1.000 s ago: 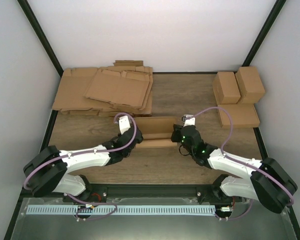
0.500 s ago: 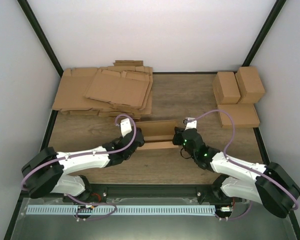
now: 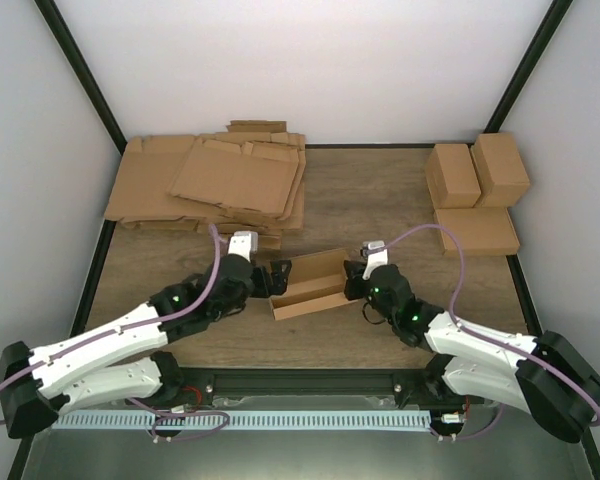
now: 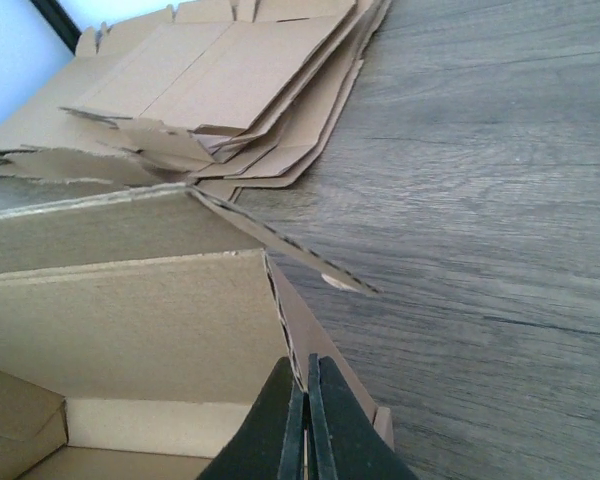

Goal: Fold the paper box

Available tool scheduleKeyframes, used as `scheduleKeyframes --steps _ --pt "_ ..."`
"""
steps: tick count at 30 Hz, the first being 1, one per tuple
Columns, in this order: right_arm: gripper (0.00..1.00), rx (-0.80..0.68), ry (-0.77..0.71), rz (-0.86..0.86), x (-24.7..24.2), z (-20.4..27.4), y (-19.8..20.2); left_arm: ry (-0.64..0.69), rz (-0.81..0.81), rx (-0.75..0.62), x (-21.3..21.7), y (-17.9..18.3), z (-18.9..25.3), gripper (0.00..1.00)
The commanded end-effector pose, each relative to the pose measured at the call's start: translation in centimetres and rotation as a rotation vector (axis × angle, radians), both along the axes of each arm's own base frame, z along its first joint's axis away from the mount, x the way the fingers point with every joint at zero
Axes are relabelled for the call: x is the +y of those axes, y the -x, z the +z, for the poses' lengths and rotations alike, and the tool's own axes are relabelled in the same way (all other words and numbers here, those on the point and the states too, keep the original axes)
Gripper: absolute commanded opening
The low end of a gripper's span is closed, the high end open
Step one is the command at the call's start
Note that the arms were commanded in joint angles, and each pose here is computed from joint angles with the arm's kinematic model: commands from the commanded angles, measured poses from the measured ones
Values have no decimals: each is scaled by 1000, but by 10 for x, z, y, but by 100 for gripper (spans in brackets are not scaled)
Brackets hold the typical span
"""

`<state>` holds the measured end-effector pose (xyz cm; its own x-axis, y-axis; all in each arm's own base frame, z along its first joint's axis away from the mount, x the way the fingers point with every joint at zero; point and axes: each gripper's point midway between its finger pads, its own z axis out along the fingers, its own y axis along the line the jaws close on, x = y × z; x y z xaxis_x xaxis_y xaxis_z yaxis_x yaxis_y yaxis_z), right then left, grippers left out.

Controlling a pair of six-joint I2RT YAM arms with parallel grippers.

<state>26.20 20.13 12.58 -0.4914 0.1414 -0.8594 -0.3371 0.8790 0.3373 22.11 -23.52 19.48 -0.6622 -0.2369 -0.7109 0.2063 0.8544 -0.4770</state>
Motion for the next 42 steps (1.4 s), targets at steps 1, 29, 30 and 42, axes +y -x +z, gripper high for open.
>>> scheduleKeyframes --steps 1,29,30,42 --pt "1 17 75 131 13 -16 15 -130 -321 -130 -18 13 39 100" --pt "16 25 144 214 30 -12 11 -724 -759 -27 -74 -10 -25 4" --pt "17 26 143 216 31 -11 11 -732 -764 -27 -75 -8 -27 4" --pt "47 36 111 197 26 16 15 -788 -744 -52 -80 -8 -29 4"
